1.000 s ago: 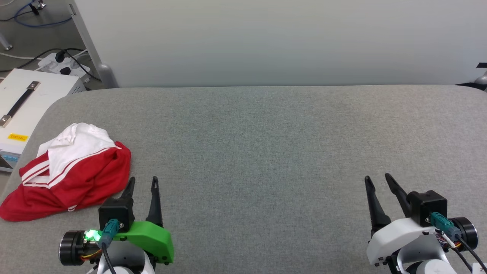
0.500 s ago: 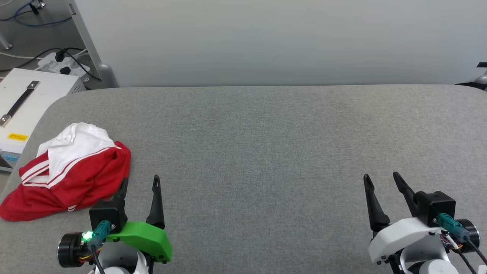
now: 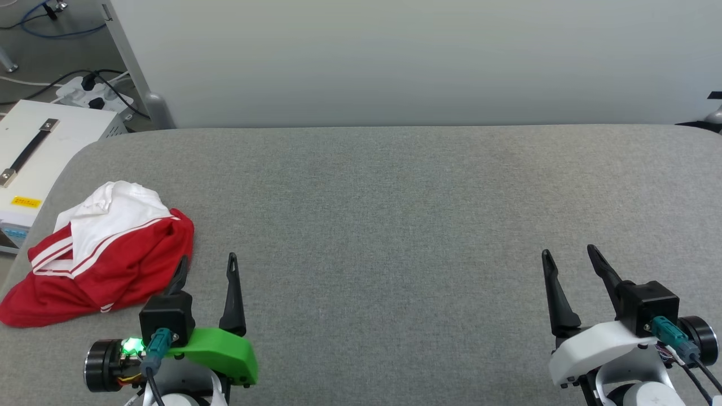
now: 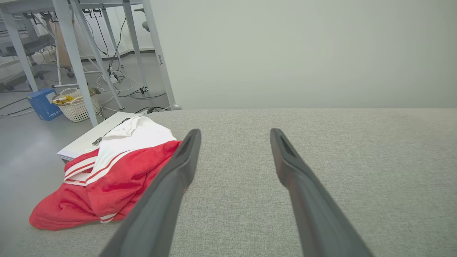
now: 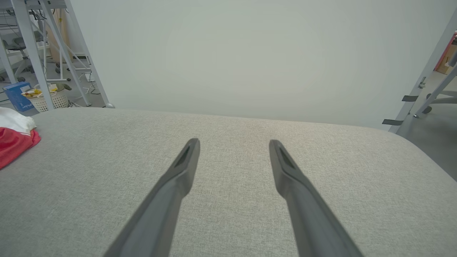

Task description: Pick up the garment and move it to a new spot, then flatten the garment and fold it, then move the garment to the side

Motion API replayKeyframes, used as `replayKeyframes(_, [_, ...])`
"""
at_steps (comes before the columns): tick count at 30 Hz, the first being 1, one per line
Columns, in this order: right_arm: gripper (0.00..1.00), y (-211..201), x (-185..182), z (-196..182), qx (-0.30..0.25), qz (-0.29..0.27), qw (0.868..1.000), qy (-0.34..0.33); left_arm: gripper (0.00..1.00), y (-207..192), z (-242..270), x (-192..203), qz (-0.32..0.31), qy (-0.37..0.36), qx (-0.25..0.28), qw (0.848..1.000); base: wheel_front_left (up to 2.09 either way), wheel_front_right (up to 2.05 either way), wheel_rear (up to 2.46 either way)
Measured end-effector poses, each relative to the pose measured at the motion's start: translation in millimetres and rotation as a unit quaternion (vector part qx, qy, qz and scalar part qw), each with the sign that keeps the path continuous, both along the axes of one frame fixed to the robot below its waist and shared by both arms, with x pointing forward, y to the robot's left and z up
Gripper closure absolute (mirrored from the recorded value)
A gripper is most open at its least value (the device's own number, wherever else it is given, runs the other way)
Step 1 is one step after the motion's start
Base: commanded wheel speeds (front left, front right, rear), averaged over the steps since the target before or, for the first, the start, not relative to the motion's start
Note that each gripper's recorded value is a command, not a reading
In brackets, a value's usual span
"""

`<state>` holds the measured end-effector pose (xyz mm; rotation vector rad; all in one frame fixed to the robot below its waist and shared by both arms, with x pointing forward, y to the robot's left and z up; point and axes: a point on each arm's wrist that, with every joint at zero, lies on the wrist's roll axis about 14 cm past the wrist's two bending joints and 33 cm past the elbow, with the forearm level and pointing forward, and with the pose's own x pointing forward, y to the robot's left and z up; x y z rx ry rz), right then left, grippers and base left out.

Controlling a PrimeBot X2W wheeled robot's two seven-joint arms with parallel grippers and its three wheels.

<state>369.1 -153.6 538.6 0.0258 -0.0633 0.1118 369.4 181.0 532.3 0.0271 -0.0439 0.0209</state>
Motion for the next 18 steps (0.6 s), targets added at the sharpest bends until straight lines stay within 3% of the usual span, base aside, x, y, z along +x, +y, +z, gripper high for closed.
replayKeyframes(18, [0.0, 2.4, -1.6, 10.3, -0.013, 0.003, 1.0, -0.026, 0.0, -10.0, -0.3, -1.7, -0.011, -0.01, 0.017, 1.0, 0.0, 0.0, 0.0])
